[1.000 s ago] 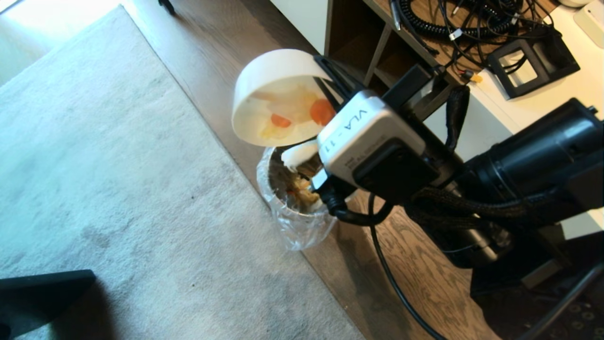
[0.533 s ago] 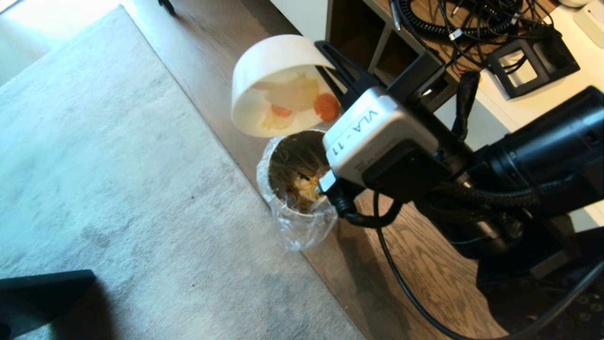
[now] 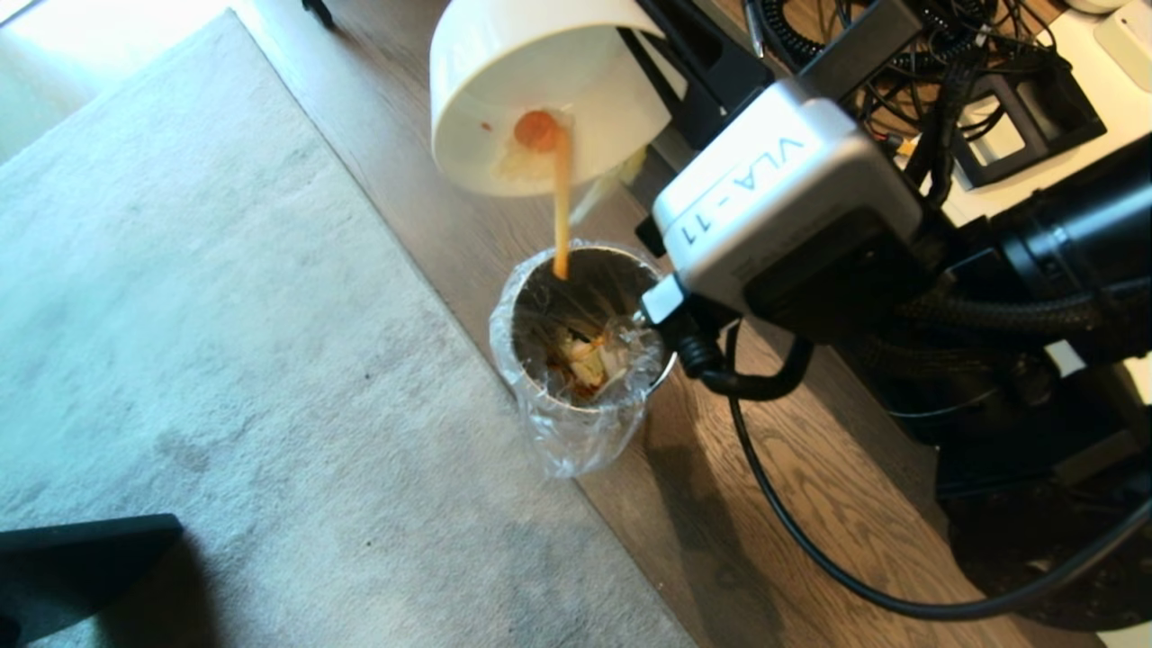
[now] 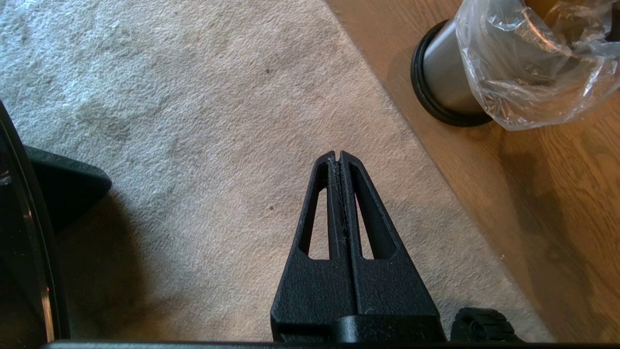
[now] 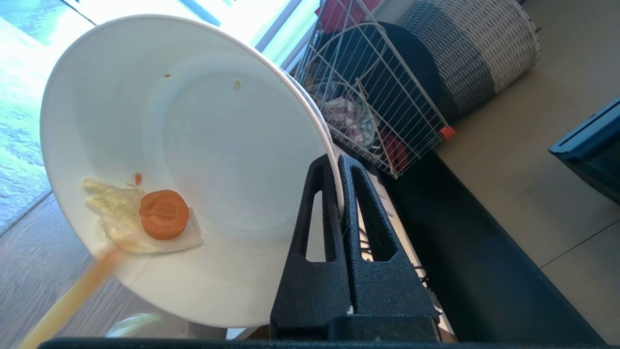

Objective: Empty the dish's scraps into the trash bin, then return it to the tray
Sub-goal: Pour the leftover food from the bowl into the trash can

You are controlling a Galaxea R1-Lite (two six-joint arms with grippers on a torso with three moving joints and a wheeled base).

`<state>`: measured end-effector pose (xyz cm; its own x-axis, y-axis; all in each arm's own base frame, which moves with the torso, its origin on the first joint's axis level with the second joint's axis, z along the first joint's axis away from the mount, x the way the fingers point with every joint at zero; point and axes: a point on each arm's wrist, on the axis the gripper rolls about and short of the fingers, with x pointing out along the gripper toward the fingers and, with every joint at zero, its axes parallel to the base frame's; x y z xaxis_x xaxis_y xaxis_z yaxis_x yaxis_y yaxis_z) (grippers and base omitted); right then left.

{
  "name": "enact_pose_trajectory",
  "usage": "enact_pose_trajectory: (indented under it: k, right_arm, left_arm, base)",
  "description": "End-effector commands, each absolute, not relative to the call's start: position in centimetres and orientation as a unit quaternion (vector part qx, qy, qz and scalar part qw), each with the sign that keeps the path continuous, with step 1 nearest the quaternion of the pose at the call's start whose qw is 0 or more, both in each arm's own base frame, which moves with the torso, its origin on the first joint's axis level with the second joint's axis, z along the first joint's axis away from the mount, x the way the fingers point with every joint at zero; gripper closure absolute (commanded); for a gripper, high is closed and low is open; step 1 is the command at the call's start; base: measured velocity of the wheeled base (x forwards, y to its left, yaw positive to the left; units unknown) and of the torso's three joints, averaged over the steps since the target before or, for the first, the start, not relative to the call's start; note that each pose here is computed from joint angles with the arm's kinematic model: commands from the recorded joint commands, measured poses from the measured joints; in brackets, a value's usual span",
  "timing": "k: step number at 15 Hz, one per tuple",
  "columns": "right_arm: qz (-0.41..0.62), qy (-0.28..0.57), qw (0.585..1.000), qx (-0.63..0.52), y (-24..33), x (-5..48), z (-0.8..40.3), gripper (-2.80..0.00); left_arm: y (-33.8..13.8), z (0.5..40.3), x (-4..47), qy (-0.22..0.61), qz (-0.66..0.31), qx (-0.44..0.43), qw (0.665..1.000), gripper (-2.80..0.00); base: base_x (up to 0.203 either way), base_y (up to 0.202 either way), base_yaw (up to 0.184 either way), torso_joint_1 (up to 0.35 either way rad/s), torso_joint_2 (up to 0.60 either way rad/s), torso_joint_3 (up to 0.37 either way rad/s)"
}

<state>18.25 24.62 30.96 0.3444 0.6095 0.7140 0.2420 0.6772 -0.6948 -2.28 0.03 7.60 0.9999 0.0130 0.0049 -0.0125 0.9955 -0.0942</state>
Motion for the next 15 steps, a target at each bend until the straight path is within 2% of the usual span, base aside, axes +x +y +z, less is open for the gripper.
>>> enact_pose_trajectory:
  k: [1, 9, 15]
  right_arm:
    - [0.104, -0.578, 0.721, -0.368, 24.1, 17.9, 31.8, 0.00]
    - [0.104, -0.598, 0.707, -0.362, 23.5, 17.3, 32.6, 0.00]
    - [0.113, -0.639, 0.675, -0.351, 22.5, 16.1, 33.8, 0.00]
  left_arm:
    - [0.0, 7.6, -2.3, -0.003, 0.007, -0.048, 0.999, 0.00]
    - [0.0, 7.6, -2.3, -0.003, 0.007, -0.048, 0.999, 0.00]
    - [0.0, 7.6, -2.3, -0.003, 0.007, -0.048, 0.999, 0.00]
  base:
    - [0.000, 0.000, 0.000, 0.000, 0.00, 0.000]
    - [0.000, 0.000, 0.000, 0.000, 0.00, 0.000]
    - [0.000, 0.000, 0.000, 0.000, 0.00, 0.000]
